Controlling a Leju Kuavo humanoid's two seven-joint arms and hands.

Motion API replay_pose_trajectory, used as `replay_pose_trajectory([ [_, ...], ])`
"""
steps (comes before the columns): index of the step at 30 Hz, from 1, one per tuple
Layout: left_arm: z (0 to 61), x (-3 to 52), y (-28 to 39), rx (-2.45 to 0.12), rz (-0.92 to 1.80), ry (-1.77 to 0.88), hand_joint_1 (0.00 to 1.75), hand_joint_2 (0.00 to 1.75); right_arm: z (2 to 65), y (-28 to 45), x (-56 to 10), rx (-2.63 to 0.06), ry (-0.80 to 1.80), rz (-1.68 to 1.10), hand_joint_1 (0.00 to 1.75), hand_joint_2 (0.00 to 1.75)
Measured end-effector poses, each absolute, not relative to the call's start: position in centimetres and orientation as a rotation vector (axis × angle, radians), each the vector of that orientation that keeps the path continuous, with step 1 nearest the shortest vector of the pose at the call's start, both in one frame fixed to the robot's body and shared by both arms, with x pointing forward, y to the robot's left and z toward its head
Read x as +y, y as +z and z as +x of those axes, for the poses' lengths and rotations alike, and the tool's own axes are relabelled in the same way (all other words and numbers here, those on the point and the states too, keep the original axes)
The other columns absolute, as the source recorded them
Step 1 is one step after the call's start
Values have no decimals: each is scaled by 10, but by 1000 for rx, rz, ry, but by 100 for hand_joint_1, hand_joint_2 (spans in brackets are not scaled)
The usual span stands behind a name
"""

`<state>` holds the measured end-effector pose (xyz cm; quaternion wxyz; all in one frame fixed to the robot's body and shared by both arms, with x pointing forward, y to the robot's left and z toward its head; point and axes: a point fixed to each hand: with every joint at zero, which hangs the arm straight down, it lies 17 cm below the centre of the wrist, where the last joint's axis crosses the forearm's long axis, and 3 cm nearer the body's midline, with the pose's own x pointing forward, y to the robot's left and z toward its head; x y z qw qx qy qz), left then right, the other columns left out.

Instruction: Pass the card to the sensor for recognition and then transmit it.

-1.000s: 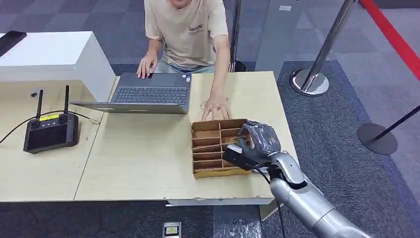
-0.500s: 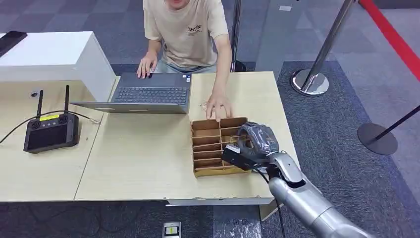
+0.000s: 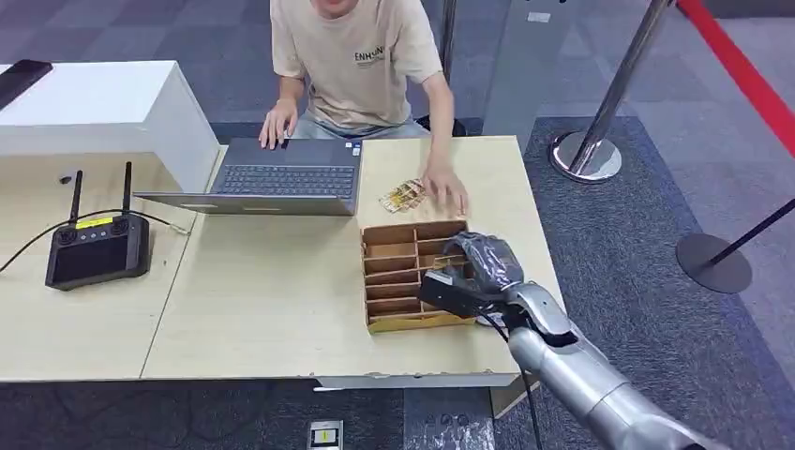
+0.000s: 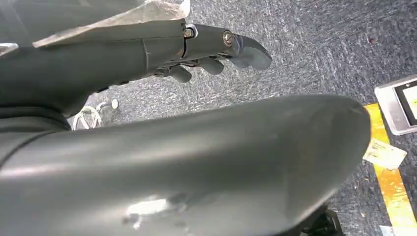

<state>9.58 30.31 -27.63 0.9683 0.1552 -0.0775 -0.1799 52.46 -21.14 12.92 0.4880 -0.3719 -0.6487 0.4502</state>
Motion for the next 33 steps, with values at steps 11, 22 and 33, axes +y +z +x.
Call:
replay_pose_trajectory([
  [11,96,303,-276,-160,313,-365,0,0,524,123,-207,-1574,1105,-870,175,175],
  [22,96,303,-276,-160,315,-365,0,0,526,125,-209,-1588,1085,-868,175,175],
  [33,96,304,-276,-156,321,-364,0,0,525,136,-208,-1656,1000,-844,175,175],
])
